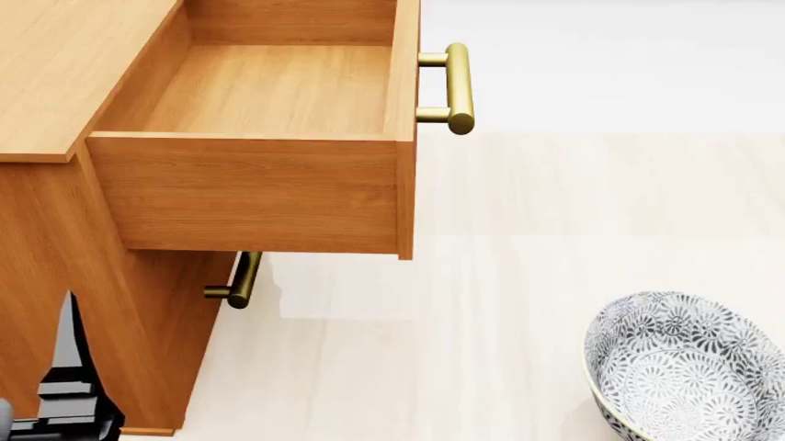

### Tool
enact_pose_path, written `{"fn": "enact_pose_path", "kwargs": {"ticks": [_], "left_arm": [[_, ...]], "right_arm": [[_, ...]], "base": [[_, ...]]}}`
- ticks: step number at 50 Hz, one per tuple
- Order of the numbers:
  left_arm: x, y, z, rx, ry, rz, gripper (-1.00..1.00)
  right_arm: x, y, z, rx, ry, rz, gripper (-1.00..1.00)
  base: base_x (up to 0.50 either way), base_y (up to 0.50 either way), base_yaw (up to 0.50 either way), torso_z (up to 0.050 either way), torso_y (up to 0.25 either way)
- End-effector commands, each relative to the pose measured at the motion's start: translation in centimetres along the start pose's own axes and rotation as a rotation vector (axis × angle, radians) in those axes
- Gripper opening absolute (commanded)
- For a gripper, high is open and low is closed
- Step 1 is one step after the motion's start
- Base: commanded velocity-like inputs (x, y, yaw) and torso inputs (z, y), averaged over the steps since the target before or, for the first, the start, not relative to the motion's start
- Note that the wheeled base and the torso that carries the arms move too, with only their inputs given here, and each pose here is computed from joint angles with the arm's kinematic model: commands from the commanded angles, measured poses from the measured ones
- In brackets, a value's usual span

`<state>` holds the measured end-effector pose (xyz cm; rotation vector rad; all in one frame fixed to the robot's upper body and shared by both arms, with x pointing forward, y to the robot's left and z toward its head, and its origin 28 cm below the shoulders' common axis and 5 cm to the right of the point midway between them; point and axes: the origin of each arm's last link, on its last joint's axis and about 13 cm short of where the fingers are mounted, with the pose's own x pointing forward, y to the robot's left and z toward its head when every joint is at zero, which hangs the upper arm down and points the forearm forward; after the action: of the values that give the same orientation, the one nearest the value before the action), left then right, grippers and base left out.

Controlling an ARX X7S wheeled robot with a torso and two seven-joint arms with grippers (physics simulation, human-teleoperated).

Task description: Put the ketchup in the top drawer of the cabinet.

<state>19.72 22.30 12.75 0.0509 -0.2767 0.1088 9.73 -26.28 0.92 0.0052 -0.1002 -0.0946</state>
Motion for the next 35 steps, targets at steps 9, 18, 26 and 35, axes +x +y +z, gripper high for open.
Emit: {"fn": "enact_pose_path", "kwargs": {"ticks": [9, 18, 26, 35], "left_arm": [[0.1, 0.0, -0.2, -0.002, 0.006, 0.000, 1.00], [0.1, 0.0, -0.3, -0.002, 0.008, 0.003, 1.00], [0.1, 0.0, -0.3, -0.003, 0.010, 0.006, 1.00], [0.1, 0.0, -0.4, -0.002, 0.014, 0.007, 1.00]], "right_arm": [[-0.4, 0.0, -0.9, -0.009, 0.028, -0.014, 1.00], [-0.2, 0.3, -1.4, -0.013, 0.057, 0.005, 1.00], [-0.3, 0.3, -1.8, -0.015, 0.088, 0.014, 1.00], [-0.1, 0.4, -1.8, -0.005, 0.108, 0.000, -1.00]], "base": [[0.00, 0.00, 0.00, 0.000, 0.000], [0.00, 0.00, 0.00, 0.000, 0.000], [0.00, 0.00, 0.00, 0.000, 0.000], [0.00, 0.00, 0.00, 0.000, 0.000]]}}
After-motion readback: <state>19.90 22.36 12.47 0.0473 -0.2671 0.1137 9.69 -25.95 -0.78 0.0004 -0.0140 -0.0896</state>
